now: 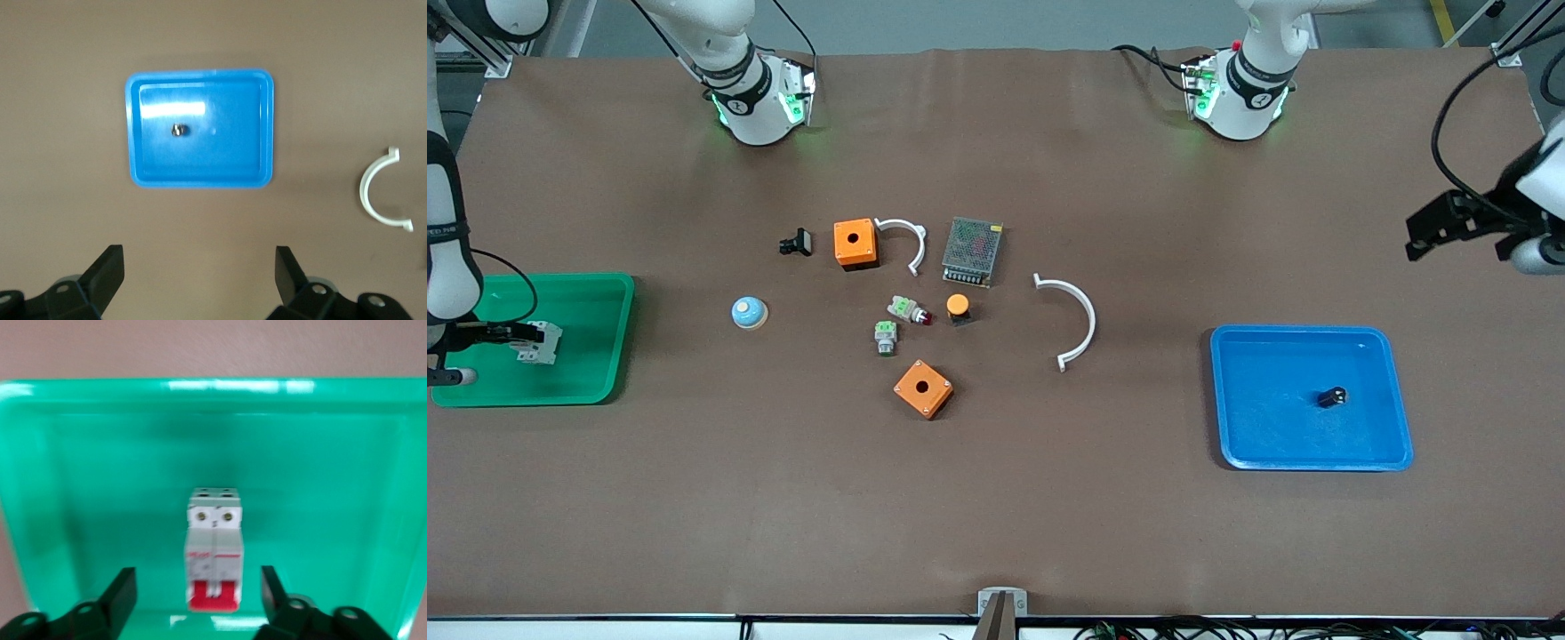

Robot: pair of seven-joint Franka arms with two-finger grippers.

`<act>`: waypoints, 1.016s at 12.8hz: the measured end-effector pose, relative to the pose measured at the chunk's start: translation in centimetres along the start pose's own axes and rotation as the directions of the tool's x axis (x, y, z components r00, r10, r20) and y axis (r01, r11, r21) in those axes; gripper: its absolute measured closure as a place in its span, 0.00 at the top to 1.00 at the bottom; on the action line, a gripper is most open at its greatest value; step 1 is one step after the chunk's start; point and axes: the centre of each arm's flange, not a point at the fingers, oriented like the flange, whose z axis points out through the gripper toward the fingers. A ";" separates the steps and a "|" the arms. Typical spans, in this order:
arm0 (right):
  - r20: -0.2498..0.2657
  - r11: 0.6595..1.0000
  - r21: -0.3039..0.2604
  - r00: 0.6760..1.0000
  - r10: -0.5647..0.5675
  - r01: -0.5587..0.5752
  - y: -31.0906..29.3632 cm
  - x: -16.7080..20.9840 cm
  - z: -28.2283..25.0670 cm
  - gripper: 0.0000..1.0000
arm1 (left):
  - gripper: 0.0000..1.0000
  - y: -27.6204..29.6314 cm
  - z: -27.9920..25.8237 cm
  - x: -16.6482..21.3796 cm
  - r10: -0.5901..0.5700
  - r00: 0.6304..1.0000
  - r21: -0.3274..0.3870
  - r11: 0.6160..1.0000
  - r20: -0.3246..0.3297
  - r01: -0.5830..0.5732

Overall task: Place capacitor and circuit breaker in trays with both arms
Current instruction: 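Open the right gripper over the green tray and raise both grippers away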

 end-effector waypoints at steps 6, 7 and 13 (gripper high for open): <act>0.078 0.999 -0.014 0.996 0.033 -0.032 -17.0 -0.8 -16.1 0.97 | 1.00 1.2 0.0 -2.7 0.014 1.000 0.005 1.000 0.024 -0.014; 0.080 0.999 -0.022 0.996 0.029 -0.027 -19.8 -0.7 -17.0 0.97 | 1.00 1.2 0.0 -3.0 0.014 1.000 -0.003 1.000 0.022 -0.014; 0.029 0.998 -0.040 0.998 0.047 -0.046 -31.0 -0.8 -20.0 0.99 | 1.00 1.2 -0.3 -4.6 0.000 0.999 -0.011 1.000 -0.045 0.000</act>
